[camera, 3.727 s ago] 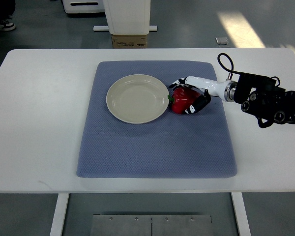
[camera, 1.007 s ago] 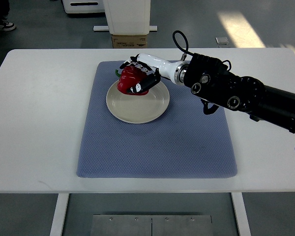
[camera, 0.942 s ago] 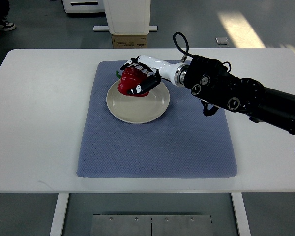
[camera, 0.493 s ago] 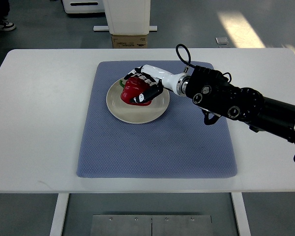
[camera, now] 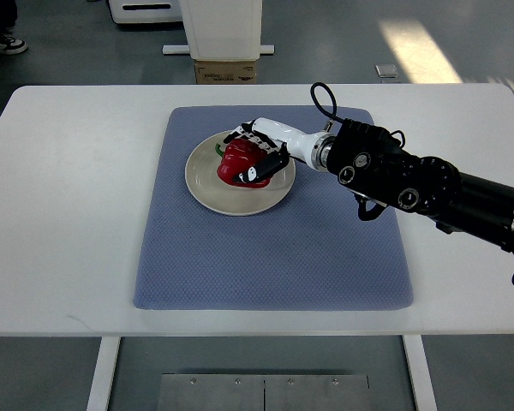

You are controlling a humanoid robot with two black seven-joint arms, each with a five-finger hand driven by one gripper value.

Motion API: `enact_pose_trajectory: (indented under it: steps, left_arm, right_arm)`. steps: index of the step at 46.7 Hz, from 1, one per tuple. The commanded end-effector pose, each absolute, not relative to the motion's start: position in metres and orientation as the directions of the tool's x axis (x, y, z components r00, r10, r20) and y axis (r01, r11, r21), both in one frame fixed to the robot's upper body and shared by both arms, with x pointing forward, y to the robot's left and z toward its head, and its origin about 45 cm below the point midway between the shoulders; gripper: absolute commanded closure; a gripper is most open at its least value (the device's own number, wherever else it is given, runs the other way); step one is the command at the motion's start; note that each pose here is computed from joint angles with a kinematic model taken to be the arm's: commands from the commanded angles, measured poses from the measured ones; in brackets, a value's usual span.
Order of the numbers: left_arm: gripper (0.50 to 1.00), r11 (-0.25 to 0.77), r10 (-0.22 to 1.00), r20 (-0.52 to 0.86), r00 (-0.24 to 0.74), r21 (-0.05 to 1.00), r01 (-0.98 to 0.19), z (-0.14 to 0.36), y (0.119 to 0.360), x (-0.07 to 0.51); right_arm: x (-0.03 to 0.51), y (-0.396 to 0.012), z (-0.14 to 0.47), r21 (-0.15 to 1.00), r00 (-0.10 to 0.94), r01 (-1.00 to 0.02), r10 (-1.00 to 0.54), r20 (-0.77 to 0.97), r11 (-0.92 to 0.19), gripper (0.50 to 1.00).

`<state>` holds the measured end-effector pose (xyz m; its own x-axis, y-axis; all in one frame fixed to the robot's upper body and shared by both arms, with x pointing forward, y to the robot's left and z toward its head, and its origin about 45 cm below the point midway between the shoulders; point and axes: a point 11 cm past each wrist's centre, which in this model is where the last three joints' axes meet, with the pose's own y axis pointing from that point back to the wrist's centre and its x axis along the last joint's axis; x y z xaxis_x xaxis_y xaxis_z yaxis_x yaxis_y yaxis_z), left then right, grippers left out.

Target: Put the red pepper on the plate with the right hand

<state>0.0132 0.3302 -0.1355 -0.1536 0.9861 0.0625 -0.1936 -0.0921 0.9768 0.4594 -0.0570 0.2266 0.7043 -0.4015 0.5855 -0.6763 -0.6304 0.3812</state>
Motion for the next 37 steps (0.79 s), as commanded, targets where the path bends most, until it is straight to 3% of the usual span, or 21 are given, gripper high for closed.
enact_pose_trajectory:
  steps: [1,9,17,32,37]
  left_arm:
    - [0.500,-0.092,0.986,0.063,-0.154,0.977,-0.193,-0.1355,0.3302,0.0130]
    - [0.500,-0.092,0.986,0.063,-0.154,0.977,-0.193,-0.1355,0.3302,0.0130]
    - [0.500,-0.092,0.986,0.063,-0.154,0.977,-0.193,-0.1355,0.3302,0.0130]
    - [0.500,-0.092,0.986,0.062,-0.153,0.977,-0.195,-0.1355,0.3302,0.0139]
    - [0.500,-0.092,0.986,0.063,-0.154,0.977,-0.193,-0.1355,0.3302,0.0130]
  right_arm:
    - [0.4591,-0.0573,0.2257,0.381,0.704,-0.677,-0.403,0.585,-0.630,0.961]
    - [0.4573,-0.0586,0.2208,0.388,0.709,-0.674,-0.406,0.576,-0.628,0.842]
    - [0.4574,-0.0585,0.2211,0.387,0.709,-0.675,-0.407,0.576,-0.629,0.775]
    - [0.4597,-0.0582,0.2254,0.363,0.693,-0.690,-0.429,0.579,-0.626,0.517]
    - [0.4613,-0.0584,0.2277,0.351,0.685,-0.699,-0.445,0.577,-0.623,0.507]
